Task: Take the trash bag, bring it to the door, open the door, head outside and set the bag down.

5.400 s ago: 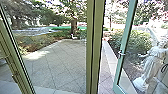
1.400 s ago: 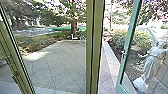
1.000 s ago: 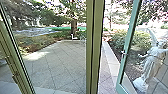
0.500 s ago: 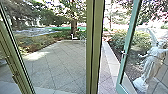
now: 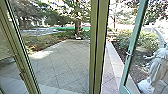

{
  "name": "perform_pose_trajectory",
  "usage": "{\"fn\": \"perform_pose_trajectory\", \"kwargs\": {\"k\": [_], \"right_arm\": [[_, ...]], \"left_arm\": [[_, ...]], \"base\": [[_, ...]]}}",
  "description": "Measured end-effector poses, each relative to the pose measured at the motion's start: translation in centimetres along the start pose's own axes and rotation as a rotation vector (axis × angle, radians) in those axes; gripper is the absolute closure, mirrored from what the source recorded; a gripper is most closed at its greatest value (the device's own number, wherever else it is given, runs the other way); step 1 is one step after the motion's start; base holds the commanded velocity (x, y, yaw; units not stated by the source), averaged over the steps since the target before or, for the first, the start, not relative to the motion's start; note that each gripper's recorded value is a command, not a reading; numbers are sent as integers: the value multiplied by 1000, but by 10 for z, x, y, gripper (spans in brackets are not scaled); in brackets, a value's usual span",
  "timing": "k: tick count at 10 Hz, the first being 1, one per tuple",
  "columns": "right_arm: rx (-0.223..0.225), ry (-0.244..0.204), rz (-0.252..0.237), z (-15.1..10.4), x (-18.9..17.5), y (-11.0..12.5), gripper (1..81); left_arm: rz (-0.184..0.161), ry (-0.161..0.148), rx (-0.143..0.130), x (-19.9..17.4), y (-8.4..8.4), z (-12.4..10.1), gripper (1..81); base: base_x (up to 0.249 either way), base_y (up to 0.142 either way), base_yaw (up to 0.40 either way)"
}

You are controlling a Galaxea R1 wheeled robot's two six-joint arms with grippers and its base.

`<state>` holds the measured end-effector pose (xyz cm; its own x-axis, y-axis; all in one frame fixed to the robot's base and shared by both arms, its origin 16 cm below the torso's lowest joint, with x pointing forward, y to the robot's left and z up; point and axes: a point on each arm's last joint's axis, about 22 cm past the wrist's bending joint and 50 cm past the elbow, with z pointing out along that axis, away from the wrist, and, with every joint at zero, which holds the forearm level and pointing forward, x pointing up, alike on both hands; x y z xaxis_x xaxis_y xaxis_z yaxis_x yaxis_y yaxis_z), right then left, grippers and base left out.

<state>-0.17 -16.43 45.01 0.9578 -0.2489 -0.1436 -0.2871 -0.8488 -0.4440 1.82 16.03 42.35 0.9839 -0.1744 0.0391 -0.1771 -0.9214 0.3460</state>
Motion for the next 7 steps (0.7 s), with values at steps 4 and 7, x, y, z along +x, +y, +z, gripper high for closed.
{"fn": "perform_pose_trajectory", "kwargs": {"k": [4, 7], "right_arm": [[-2, -41, -84, 5, 14, -15, 10], [-31, -37, -75, 11, 11, -9, 10]], "left_arm": [[-91, 31, 7, -19, -1, -2, 811], [-88, 31, 27, -17, -10, -3, 811]], "base": [[0, 0, 0], [0, 0, 0]]}}
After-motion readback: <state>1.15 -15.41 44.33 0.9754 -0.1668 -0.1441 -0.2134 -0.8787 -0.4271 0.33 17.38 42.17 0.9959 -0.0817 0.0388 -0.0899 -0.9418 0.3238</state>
